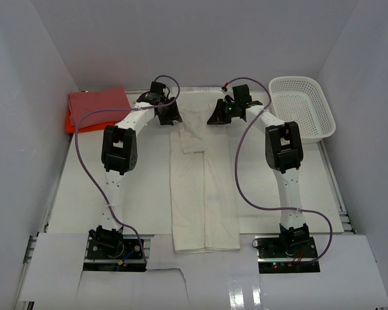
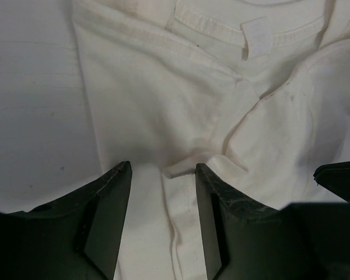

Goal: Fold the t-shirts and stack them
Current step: Rotate the tshirt 90 degrees

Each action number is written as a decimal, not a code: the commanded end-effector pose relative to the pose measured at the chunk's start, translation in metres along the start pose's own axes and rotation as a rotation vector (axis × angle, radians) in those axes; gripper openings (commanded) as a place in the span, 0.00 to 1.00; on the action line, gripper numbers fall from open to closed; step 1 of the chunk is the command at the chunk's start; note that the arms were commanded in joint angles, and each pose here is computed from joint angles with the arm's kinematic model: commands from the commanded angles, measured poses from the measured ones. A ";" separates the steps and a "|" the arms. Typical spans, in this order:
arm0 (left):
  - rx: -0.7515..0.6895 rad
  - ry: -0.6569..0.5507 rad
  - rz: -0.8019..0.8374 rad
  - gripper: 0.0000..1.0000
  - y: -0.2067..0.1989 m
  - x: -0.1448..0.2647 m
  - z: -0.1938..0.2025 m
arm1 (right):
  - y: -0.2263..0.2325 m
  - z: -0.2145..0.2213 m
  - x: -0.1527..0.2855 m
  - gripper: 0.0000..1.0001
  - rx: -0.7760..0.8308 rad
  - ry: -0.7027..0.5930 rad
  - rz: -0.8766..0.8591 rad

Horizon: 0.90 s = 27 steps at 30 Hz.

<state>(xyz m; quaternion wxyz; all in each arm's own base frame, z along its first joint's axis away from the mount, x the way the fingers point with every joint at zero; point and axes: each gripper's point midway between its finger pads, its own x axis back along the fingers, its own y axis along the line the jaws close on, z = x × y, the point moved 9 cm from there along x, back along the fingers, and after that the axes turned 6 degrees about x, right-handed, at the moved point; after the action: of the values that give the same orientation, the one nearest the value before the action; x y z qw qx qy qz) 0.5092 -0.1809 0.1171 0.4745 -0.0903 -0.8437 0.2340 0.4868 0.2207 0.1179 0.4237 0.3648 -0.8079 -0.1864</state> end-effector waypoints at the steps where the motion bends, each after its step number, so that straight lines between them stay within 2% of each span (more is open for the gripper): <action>1: -0.005 -0.019 0.045 0.59 -0.009 0.013 -0.011 | -0.008 0.005 -0.002 0.10 0.005 0.013 0.005; 9: 0.029 -0.023 0.086 0.56 0.004 0.019 -0.013 | -0.009 0.007 -0.002 0.10 0.004 0.019 0.002; 11: 0.032 -0.060 0.134 0.56 0.005 0.027 -0.021 | -0.010 0.008 -0.002 0.11 0.001 0.020 0.004; 17: 0.008 -0.022 0.273 0.57 0.018 0.027 -0.014 | -0.010 0.009 -0.003 0.11 -0.001 0.025 -0.004; 27: -0.037 -0.018 0.297 0.57 0.023 0.019 -0.009 | -0.013 0.009 -0.001 0.11 -0.005 0.024 0.002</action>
<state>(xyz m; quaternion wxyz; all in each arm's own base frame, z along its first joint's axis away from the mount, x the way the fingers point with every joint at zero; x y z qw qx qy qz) 0.5067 -0.1507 0.0995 0.4508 -0.1995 -0.8164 0.3007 0.4840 0.2178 0.1086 0.4358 0.3594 -0.8034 -0.1884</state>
